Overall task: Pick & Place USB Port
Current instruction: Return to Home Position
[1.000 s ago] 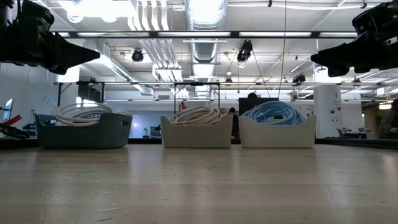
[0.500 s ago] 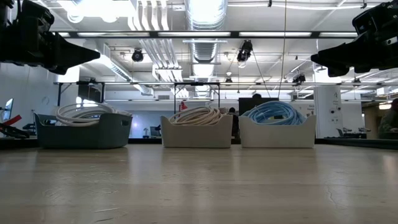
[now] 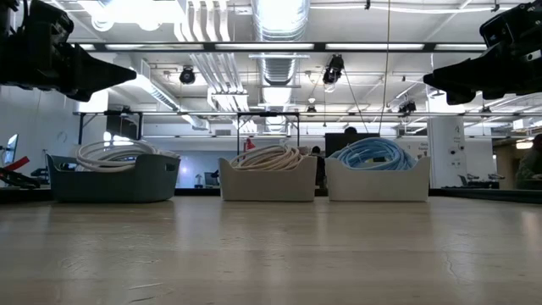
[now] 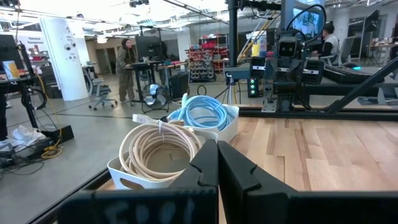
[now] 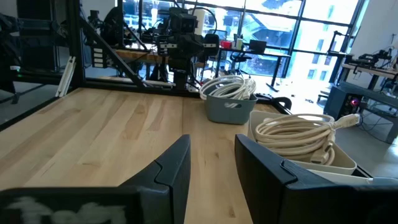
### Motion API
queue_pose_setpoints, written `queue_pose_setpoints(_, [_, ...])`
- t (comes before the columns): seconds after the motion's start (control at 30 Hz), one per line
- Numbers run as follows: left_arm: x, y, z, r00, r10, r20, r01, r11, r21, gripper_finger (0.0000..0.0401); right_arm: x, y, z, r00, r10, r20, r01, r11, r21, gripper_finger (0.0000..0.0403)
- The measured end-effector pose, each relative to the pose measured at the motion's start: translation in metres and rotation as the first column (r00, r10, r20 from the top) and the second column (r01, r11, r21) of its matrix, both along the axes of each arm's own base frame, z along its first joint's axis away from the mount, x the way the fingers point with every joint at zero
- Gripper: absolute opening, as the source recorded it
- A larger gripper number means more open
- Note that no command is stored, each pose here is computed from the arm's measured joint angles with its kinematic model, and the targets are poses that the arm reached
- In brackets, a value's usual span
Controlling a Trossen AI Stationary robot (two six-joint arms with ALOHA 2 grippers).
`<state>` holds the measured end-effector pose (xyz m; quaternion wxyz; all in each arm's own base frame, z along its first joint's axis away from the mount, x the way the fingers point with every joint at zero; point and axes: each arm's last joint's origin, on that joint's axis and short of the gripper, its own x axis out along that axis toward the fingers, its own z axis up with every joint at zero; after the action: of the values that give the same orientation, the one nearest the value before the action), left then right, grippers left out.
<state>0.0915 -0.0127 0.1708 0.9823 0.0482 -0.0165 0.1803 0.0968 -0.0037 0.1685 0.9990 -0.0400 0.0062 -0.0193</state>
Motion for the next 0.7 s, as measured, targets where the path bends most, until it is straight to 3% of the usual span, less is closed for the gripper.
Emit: queue_pose_setpoints(0.7, [-0.0003, 0.0001, 0.0022, 1.000, 0.001, 0.012, -0.001, 1.000, -0.005, 0.0000, 0.0000, 0.0000, 0.0000, 1.000, 0.000, 0.000, 0.000, 1.000, 0.000, 0.0118])
